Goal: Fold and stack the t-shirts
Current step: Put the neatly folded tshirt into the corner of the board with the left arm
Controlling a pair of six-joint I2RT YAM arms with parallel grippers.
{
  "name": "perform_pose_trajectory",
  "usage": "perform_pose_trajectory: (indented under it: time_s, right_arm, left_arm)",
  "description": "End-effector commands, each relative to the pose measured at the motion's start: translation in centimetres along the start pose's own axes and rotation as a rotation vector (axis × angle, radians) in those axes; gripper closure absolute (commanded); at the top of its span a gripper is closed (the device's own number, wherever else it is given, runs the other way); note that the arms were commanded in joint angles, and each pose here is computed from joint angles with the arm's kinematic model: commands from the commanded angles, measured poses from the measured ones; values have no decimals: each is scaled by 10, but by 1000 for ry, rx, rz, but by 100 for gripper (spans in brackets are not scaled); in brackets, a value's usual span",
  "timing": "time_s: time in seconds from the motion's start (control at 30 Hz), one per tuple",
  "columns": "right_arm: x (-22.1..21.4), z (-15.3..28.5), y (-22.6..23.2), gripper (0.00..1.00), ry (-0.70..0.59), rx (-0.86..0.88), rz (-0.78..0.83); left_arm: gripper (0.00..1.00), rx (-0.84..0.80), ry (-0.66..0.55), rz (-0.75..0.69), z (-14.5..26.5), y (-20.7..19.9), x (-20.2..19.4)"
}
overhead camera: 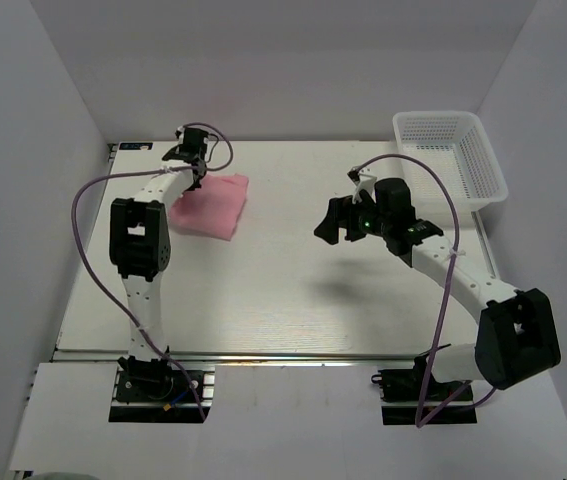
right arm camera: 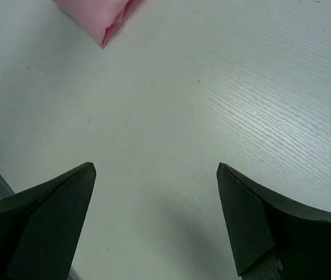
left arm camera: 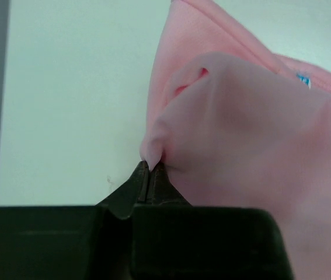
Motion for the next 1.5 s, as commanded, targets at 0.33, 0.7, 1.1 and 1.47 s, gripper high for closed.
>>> perform_pose_trajectory:
  time_s: [0.33, 0.7, 1.1, 1.47]
  right_arm:
    - [52, -18, -14, 10, -65, -50, 35]
    - [52, -20, -22, 10, -51, -62, 14]
    - [50, -18, -22, 10, -49, -58, 4]
    - [46, -6, -13, 10, -81, -30, -4]
  left_arm:
    - [100, 68, -172, 150, -61, 108, 111]
    - [100, -28, -314, 281, -80, 164, 138]
    - [0, -21, -295, 319, -83, 172, 127]
    - [0, -132, -354, 313, -32, 155, 146]
Point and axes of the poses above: each gripper's point midway between its finger pads, its own z axis back along the fingers, its own y axis along the line the jaws close on, x = y × z, the point moved 1 cm from there along z, back along the fingers, and after that the axes turned 3 degrees about -z, right-handed, at the moved point
